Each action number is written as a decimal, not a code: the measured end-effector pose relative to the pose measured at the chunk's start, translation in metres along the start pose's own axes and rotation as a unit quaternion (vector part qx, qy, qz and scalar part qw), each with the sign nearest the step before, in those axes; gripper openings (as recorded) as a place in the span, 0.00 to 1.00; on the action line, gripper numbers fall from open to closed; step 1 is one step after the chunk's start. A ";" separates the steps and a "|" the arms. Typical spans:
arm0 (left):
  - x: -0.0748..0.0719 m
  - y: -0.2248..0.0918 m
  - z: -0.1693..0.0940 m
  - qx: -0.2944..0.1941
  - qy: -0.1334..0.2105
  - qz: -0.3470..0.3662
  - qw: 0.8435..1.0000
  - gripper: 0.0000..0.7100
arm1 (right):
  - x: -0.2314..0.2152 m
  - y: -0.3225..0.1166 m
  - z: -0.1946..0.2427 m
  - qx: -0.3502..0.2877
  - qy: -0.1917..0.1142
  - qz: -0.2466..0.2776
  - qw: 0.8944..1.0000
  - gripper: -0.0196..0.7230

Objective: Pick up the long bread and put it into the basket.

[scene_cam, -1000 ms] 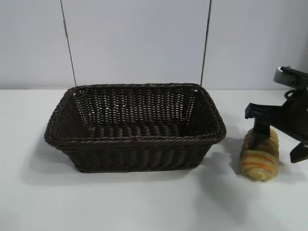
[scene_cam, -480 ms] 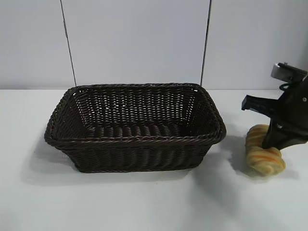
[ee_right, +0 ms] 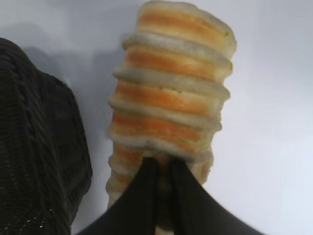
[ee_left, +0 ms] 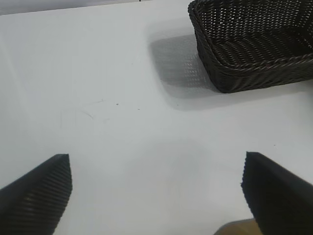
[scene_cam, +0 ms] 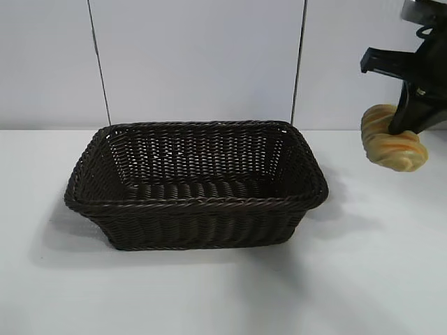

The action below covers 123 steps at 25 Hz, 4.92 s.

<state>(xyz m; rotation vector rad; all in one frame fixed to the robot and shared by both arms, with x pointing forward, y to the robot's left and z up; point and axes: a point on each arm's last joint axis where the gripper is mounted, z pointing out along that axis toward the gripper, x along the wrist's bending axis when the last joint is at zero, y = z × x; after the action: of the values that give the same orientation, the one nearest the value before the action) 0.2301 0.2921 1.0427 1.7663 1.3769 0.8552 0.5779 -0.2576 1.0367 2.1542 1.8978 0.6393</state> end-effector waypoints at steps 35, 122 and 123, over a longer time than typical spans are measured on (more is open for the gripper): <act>0.000 0.000 0.000 0.000 0.000 0.000 1.000 0.96 | 0.166 -0.041 0.100 -0.060 0.100 -0.663 0.740 0.08; 0.000 0.000 0.000 0.000 0.000 0.000 1.000 0.96 | -0.025 -0.066 -0.273 -0.196 -0.086 -0.074 0.974 0.96; 0.000 0.000 0.000 0.000 0.000 0.000 1.000 0.96 | -0.026 -0.076 -0.272 -0.196 -0.085 -0.069 0.975 0.96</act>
<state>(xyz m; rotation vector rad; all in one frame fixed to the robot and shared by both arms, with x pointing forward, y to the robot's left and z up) 0.2301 0.2921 1.0427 1.7660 1.3772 0.8550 0.3867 -0.3076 1.2407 1.7570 1.6510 0.7075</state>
